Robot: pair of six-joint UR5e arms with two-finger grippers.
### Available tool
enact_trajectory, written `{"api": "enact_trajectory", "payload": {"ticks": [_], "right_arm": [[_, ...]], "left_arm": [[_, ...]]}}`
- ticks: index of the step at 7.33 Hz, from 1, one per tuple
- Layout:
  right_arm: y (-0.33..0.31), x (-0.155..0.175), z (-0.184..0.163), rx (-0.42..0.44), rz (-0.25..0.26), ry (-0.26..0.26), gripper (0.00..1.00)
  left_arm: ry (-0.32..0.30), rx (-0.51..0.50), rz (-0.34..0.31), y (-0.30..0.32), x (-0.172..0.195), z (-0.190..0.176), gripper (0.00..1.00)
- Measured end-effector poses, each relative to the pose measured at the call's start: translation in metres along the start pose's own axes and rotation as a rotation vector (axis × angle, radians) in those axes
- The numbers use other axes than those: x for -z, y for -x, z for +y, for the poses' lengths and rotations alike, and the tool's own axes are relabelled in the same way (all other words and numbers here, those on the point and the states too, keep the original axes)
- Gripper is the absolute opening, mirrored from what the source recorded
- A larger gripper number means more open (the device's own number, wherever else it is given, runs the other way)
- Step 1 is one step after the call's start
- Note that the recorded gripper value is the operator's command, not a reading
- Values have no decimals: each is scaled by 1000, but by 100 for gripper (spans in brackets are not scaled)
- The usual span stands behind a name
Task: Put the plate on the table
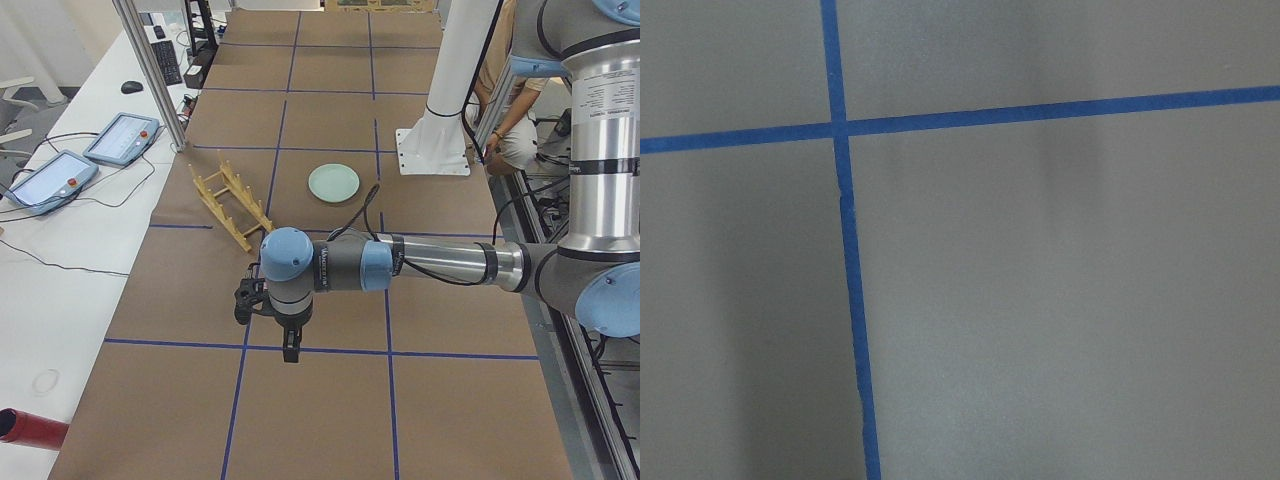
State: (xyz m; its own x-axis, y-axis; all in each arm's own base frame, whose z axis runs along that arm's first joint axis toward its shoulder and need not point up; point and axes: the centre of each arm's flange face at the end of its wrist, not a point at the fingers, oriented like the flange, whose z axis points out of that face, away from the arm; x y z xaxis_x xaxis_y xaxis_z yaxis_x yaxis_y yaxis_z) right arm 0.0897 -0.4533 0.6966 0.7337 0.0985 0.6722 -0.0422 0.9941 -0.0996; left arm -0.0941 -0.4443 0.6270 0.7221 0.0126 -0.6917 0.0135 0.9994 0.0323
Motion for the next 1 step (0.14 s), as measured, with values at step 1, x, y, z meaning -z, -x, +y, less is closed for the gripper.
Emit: {"api": "enact_trajectory", "payload": {"ticks": [1], "right_arm": [[0, 0, 0, 0, 0, 0, 100]], "left_arm": [[3, 2, 3, 2, -2, -3, 100]]}}
